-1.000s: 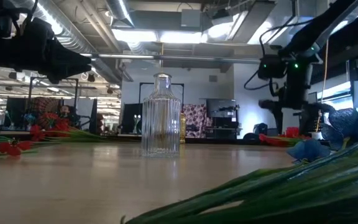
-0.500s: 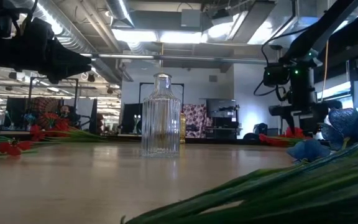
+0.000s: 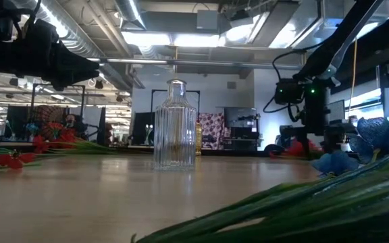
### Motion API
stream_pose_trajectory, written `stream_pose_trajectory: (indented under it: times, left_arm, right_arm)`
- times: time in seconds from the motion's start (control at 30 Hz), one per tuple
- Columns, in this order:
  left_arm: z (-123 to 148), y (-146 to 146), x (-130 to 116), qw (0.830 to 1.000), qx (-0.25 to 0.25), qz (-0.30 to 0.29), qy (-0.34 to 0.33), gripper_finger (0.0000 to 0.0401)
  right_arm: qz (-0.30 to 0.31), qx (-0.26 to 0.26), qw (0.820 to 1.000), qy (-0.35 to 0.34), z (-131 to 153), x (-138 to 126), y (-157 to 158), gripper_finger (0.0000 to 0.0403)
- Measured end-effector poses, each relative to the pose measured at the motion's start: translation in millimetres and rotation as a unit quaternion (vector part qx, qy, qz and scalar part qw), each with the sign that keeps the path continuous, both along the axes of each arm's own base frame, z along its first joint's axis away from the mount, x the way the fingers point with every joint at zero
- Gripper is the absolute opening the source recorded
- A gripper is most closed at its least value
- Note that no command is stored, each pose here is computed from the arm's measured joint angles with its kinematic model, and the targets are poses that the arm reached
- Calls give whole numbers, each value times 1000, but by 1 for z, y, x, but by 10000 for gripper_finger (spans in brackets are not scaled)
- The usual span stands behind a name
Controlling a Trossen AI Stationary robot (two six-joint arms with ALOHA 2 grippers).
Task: Sort flowers into vase by color
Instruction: Put the top right red flowers into the red vase
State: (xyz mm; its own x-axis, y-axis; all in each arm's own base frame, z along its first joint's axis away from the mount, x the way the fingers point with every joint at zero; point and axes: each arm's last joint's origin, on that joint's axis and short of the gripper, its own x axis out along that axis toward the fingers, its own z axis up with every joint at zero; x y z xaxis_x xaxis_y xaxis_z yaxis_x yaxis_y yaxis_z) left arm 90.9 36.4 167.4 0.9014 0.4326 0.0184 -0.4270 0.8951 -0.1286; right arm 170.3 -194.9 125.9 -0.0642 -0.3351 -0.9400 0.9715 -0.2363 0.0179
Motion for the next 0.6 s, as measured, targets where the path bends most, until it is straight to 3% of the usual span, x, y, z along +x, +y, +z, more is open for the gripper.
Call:
stream_pose_trajectory:
  times: [0.17, 0.27, 0.47, 0.6]
  left_arm:
    - [0, 0, 0, 1000, 0, 0, 0, 176]
    - [0, 0, 0, 1000, 0, 0, 0, 176]
    - [0, 0, 0, 1000, 0, 0, 0, 176]
    - [0, 0, 0, 1000, 0, 0, 0, 176]
  right_arm:
    - [2, -14, 1000, -18, 5, 4, -2, 79]
    - [16, -42, 998, -42, 24, 14, -5, 19]
    - [54, -178, 979, -86, 95, 38, -8, 29]
    - [102, -247, 955, -130, 147, 46, 6, 10]
